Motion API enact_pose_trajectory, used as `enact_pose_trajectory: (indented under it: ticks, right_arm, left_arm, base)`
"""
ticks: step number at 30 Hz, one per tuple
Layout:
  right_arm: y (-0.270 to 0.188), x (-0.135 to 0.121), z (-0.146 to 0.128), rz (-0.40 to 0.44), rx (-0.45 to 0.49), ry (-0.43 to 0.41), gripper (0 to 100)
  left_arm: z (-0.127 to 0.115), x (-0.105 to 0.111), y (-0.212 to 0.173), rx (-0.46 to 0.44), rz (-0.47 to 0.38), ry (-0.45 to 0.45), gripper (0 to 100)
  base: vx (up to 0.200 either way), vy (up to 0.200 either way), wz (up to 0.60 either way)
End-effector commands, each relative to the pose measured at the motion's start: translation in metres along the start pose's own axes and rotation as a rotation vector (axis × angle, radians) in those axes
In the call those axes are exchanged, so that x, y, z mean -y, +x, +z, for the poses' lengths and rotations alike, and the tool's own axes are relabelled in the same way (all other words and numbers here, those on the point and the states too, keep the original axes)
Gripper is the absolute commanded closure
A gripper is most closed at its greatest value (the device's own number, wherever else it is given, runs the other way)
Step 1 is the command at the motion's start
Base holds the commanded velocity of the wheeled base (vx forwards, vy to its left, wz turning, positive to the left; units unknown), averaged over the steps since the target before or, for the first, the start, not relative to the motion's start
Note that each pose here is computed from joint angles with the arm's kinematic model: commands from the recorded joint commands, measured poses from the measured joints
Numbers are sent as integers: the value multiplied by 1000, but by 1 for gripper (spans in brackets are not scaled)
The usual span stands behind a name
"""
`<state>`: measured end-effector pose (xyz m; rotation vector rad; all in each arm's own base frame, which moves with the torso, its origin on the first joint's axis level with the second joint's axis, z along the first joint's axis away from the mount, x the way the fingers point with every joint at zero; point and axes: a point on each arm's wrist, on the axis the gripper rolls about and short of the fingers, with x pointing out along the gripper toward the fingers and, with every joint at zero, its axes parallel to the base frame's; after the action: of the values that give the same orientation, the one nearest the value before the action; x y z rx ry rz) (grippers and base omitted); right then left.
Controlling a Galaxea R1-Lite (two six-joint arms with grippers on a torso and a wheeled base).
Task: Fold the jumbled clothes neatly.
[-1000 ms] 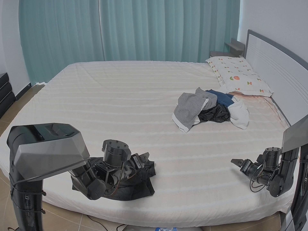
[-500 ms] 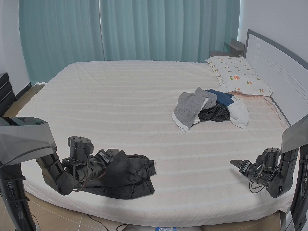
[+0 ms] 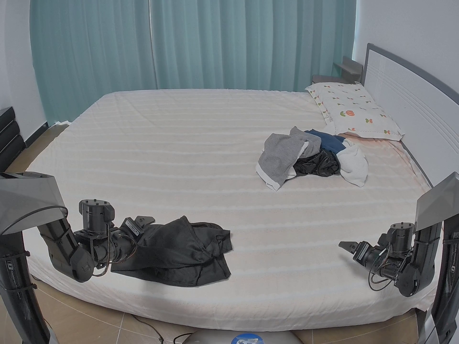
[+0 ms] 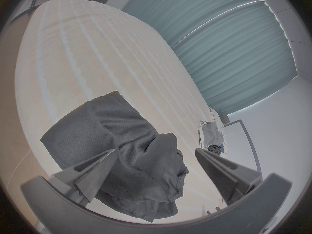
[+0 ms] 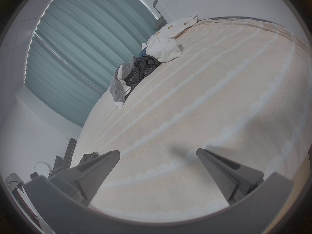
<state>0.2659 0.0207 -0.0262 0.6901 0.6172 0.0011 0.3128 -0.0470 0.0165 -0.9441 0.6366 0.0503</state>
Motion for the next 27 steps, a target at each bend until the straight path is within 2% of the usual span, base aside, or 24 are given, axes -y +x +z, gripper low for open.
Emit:
enact_pose_trajectory:
  ticks: [1,4,8,11,27]
  right_arm:
    - [1,3,-3,-7,-9,0,0]
    - [2,3,-4,-7,-14,-1,0]
    - [2,1,-6,-2,-18,-4,0]
    - [2,-1,-8,3,-26,-8,0]
    - [3,-11,-11,33,-29,-28,0]
  left_arm:
    - [0,-4,3,-2,13,-5,0]
    - [11,-11,2,16,16,-30,0]
    - [20,-17,-2,-15,-11,-58,0]
    - [22,-18,-3,-30,-23,-72,0]
    - [39,-21,2,10,-30,-99,0]
  base:
    - [0,0,0]
    - [0,133,0]
    - [0,200,0]
    - [0,200,0]
    - [0,200,0]
